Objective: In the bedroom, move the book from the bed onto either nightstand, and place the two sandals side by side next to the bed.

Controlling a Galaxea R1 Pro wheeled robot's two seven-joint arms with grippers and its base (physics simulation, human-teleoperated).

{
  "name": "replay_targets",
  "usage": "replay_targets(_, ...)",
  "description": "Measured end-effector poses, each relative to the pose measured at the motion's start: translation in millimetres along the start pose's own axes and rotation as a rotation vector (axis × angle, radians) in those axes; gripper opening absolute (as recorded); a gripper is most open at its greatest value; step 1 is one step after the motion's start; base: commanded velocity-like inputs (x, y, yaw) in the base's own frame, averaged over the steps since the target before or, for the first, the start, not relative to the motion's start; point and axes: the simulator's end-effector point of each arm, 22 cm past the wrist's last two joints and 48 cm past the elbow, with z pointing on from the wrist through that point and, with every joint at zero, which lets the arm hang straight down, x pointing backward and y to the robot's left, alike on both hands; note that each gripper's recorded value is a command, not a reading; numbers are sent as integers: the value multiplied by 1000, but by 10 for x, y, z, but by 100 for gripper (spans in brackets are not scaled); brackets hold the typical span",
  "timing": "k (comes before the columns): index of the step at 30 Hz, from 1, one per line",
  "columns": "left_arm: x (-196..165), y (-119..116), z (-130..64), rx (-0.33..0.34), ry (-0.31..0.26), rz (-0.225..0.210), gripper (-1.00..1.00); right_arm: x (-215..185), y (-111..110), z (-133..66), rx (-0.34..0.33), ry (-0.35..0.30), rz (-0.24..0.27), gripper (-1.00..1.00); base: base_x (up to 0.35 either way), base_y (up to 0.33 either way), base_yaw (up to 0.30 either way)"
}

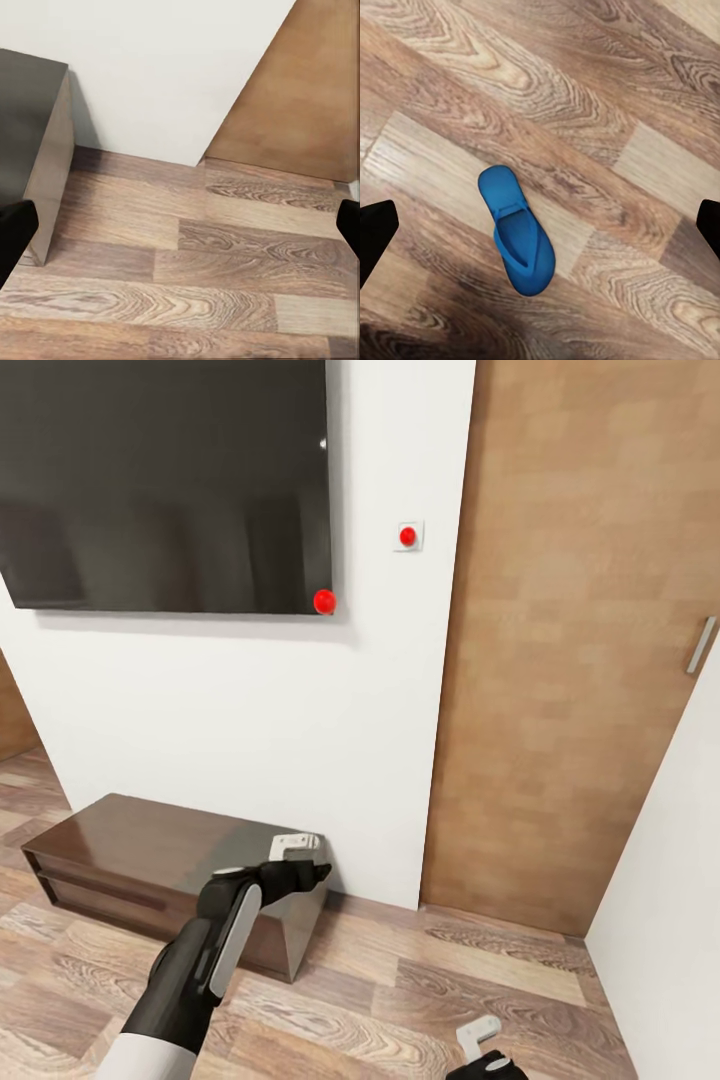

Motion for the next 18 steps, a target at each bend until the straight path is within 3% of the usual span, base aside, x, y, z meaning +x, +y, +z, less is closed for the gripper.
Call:
replay_targets(10, 215, -140, 104, 44, 9, 7, 100, 119, 22, 168, 2, 2, -4, 100, 0, 0, 0)
replay_targets(14, 331, -266, 152, 66, 20, 39, 100, 165, 28, 236, 3, 3, -6, 100, 0, 0, 0)
replay_targets(17, 449, -460, 187, 105, 34, 79, 100, 197, 30, 286, 4, 4, -6, 100, 0, 0, 0)
replay_targets(18, 512, -624, 189, 145, 43, 100, 100, 207, 30, 303, 4, 5, -6, 100, 0, 0, 0)
